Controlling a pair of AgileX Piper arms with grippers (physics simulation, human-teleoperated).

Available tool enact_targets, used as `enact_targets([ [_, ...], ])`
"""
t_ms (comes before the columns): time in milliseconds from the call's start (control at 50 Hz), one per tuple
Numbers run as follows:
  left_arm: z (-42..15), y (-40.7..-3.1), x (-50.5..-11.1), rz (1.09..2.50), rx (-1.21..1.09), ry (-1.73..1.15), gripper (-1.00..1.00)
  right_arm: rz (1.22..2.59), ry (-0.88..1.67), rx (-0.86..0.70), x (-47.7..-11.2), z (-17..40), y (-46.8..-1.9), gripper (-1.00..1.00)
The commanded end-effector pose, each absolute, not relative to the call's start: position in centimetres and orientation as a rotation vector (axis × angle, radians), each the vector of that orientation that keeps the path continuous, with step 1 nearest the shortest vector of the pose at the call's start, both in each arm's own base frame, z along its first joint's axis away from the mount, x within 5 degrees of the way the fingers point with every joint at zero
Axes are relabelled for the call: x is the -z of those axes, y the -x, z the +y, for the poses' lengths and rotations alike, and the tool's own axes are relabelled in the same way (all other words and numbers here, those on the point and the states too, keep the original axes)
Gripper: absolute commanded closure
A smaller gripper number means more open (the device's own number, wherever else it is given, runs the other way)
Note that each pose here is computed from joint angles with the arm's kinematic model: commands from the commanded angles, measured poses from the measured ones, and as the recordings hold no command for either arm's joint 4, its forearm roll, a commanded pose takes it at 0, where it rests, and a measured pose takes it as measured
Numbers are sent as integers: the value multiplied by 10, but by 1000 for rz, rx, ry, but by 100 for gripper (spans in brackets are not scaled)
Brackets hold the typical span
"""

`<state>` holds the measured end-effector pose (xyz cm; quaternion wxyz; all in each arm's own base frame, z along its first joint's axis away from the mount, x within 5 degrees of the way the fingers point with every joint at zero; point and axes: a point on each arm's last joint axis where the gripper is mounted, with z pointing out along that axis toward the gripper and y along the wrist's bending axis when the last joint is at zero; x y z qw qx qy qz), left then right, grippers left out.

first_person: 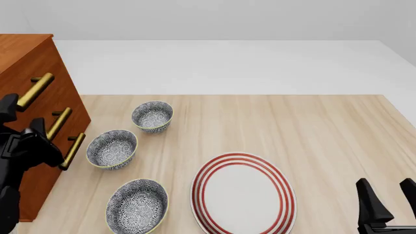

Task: Open the top drawer of the cabinet.

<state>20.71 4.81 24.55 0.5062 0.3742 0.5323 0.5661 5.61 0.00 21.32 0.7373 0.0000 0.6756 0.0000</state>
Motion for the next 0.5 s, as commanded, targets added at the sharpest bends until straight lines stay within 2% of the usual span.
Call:
enact_targets([
  [20,53,-212,-245,1295,-1379,-899,-100,1484,0,0,-213,0,-56,-100],
  [500,60,-218,-247,1305,-1401,-885,-100,1484,0,0,-213,0,-56,-100],
])
